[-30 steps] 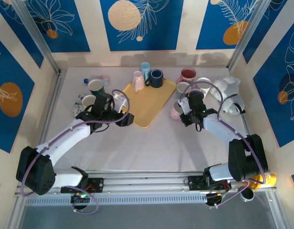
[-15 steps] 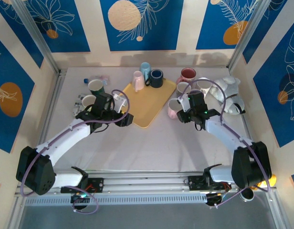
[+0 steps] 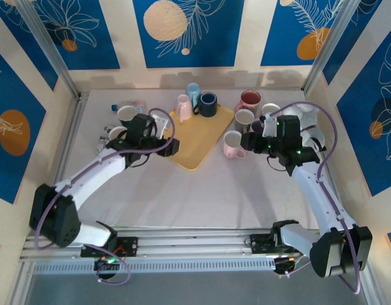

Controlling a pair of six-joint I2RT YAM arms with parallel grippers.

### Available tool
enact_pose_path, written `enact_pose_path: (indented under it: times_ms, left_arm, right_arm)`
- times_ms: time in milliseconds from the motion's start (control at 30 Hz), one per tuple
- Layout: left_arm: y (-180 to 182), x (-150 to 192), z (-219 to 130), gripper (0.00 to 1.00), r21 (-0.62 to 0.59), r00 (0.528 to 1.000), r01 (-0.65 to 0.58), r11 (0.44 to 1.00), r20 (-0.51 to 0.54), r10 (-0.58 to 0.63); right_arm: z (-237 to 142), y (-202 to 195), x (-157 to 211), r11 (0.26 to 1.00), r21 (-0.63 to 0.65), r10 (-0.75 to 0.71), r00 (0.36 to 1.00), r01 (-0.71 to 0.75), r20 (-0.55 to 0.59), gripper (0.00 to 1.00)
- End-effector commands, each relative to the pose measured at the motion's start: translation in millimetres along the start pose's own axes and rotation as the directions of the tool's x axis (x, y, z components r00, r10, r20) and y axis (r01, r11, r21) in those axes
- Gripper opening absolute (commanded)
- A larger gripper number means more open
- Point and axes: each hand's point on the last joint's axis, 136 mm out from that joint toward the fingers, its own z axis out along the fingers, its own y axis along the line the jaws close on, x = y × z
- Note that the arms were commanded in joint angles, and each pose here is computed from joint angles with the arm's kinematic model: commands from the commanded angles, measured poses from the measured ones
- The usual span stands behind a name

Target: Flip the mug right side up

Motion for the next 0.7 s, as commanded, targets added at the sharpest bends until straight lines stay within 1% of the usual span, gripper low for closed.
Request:
enact_pose_path:
  times_ms: [0, 33, 133, 300, 467, 567, 667]
  left_arm:
    - [14.7, -23.1, 19.9, 0.63, -0.118, 0.996, 0.075, 0.990, -0.032, -0.079]
    - [20.0, -24.6, 29.7, 0.63, -0.153, 0.994, 0.088, 0.984, -0.057, -0.097]
    - [28.5, -37.7, 55.3, 0.62, -0.210, 0.988, 0.114, 0.971, -0.078, -0.133]
    - [43.3, -52.1, 96.7, 0.62, -0.289, 0.983, 0.111, 0.951, -0.107, -0.147]
    - [57.9, -59.7, 137.4, 0.57, -0.347, 0.982, 0.080, 0.934, -0.132, -0.133]
    - [66.1, -64.0, 156.6, 0.52, -0.372, 0.986, 0.042, 0.927, -0.133, -0.098]
    - [74.3, -66.1, 168.7, 0.51, -0.405, 0.988, 0.008, 0.914, -0.138, -0.070]
  right_arm:
    - [-3.8, 17.2, 3.3, 0.989, -0.076, 0.121, 0.990, -0.127, -0.074, 0.48]
    - [-3.1, 17.5, 2.2, 0.988, -0.077, 0.130, 0.988, -0.136, -0.078, 0.48]
    - [-0.6, 18.2, -0.4, 0.985, -0.082, 0.146, 0.986, -0.152, -0.081, 0.48]
    - [7.5, 19.2, -4.3, 0.983, -0.101, 0.147, 0.985, -0.155, -0.088, 0.49]
    - [16.6, 19.5, -7.3, 0.980, -0.109, 0.152, 0.980, -0.167, -0.128, 0.49]
    - [19.7, 19.5, -9.4, 0.980, -0.114, 0.149, 0.980, -0.164, -0.134, 0.48]
    - [21.5, 19.7, -10.7, 0.980, -0.115, 0.147, 0.980, -0.163, -0.136, 0.48]
